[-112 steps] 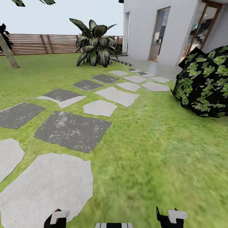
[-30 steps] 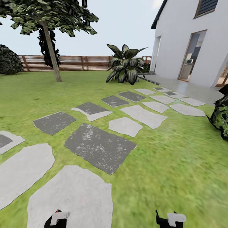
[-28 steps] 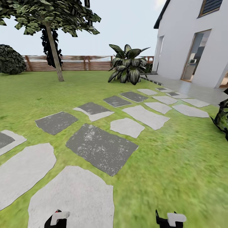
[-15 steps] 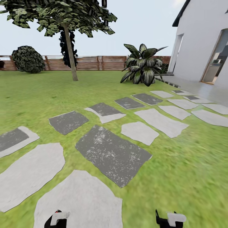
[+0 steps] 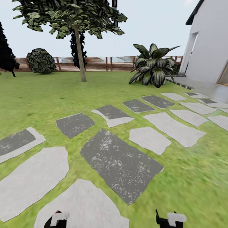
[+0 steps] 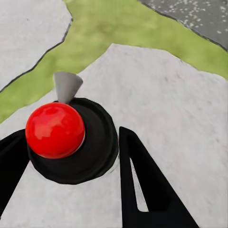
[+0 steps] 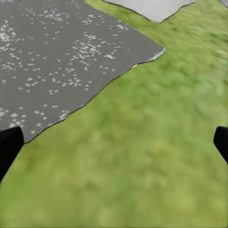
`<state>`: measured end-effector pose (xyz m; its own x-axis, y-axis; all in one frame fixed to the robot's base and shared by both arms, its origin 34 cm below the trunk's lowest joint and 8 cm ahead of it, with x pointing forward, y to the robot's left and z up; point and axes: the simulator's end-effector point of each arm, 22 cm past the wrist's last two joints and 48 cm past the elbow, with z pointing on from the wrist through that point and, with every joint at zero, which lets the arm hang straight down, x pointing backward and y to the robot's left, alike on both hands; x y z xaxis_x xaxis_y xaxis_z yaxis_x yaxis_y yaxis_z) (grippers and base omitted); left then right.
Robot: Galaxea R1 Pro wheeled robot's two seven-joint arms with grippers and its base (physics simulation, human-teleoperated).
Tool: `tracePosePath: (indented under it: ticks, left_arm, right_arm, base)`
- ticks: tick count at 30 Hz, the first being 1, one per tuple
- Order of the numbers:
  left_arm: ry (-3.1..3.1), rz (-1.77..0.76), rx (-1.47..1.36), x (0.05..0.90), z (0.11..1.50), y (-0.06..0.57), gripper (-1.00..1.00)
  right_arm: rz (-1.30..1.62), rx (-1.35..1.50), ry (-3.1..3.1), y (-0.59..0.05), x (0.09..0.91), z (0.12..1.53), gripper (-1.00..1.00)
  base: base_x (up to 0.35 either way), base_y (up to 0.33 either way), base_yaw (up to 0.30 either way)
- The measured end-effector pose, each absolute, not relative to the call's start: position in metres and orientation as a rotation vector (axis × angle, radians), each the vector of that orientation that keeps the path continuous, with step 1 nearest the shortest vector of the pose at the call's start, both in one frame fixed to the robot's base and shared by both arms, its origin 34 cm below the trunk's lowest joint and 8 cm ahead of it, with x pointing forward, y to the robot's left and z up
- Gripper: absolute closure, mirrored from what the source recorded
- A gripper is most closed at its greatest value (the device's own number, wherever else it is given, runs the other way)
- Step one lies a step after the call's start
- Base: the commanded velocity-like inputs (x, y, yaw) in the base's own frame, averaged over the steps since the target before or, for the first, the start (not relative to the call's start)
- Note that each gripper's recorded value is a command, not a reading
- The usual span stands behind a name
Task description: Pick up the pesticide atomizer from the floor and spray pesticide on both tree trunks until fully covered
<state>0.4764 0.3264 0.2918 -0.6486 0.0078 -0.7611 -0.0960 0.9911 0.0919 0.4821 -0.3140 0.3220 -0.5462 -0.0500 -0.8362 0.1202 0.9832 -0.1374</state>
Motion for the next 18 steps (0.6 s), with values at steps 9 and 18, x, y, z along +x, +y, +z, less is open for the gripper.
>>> tracePosePath:
  ticks: [9, 18]
  left_arm:
    - [2.273, 0.155, -0.061, 0.4758, 0.2914, 0.3263, 1.00]
    - [2.274, 0.155, -0.061, 0.4755, 0.2913, 0.3263, 1.00]
  right_arm:
    - [-0.218, 0.049, 2.139, -0.3137, 0.4820, 0.3218, -1.00]
    - [-0.216, 0.048, 2.139, -0.3127, 0.4821, 0.3217, -1.00]
  base:
    - [0.340, 0.000, 0.000]
    - [0.340, 0.000, 0.164]
